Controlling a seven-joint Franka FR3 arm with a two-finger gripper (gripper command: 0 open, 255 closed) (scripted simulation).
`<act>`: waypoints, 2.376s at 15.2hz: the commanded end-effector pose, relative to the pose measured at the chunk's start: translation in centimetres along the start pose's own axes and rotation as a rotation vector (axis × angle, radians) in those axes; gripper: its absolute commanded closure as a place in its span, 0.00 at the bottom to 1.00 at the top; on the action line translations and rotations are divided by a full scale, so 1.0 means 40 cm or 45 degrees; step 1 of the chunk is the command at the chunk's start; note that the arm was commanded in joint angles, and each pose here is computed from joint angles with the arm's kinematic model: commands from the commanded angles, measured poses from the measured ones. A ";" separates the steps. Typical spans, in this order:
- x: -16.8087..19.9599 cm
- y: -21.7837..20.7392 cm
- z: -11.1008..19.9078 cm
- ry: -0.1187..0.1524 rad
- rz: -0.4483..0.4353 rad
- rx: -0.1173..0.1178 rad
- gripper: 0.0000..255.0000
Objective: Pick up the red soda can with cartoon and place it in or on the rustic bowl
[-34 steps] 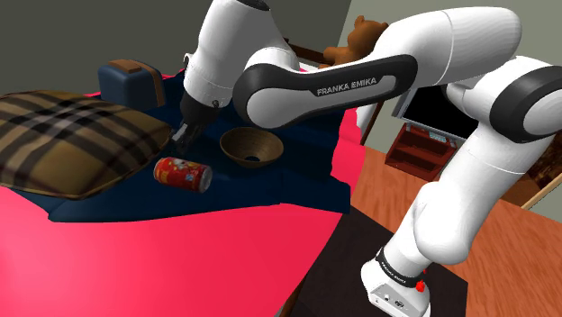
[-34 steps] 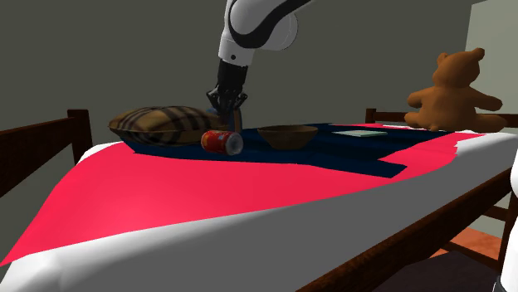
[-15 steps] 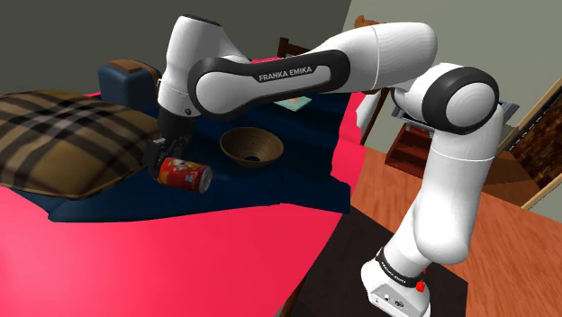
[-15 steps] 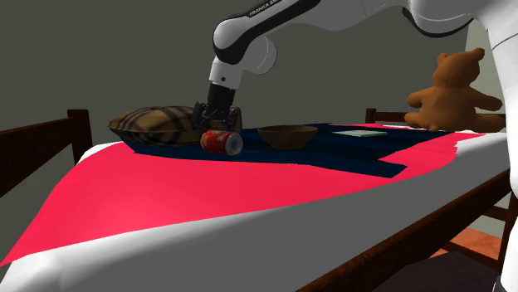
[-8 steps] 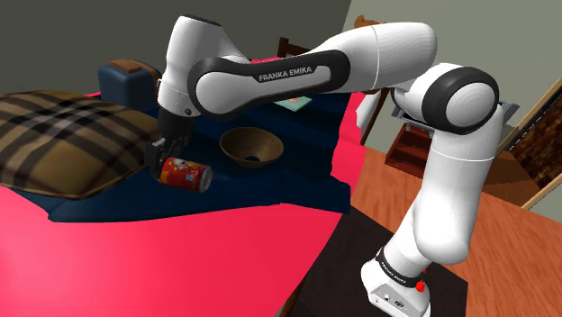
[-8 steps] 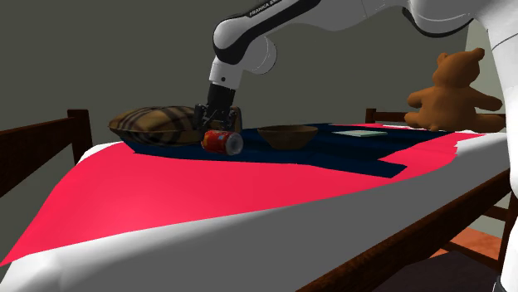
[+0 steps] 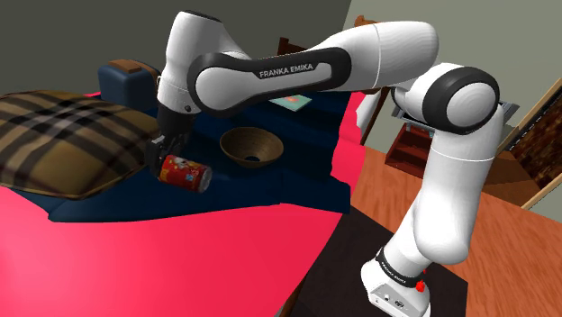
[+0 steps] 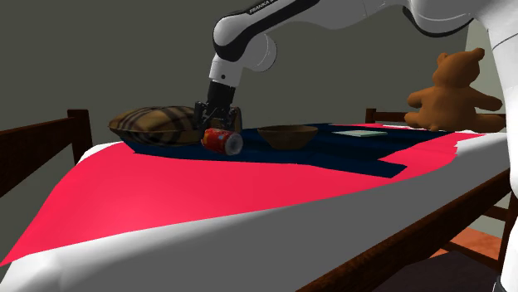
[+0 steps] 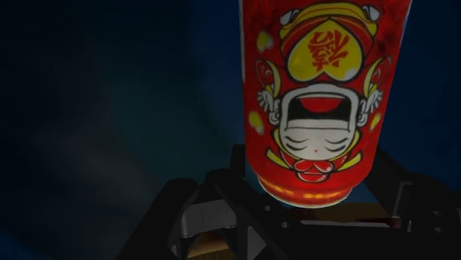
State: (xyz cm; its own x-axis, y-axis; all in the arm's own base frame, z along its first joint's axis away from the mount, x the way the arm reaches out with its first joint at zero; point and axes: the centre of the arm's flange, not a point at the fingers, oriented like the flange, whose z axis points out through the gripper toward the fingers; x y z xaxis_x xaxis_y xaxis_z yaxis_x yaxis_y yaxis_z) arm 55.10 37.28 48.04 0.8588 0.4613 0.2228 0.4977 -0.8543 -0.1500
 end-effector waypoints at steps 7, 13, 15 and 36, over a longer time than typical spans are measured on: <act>0.022 -0.016 -0.099 0.001 0.000 0.000 1.00; 0.040 -0.028 -0.175 0.001 0.000 0.000 1.00; 0.045 -0.032 -0.200 0.001 0.000 0.000 1.00; -0.089 0.173 -0.435 0.001 0.000 0.000 1.00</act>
State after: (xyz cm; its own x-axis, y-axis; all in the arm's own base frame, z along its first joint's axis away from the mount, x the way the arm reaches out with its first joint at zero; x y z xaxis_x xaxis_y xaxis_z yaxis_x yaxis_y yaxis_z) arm 53.83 26.96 62.84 0.8592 0.4608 0.2223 0.4970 -0.8549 -0.1490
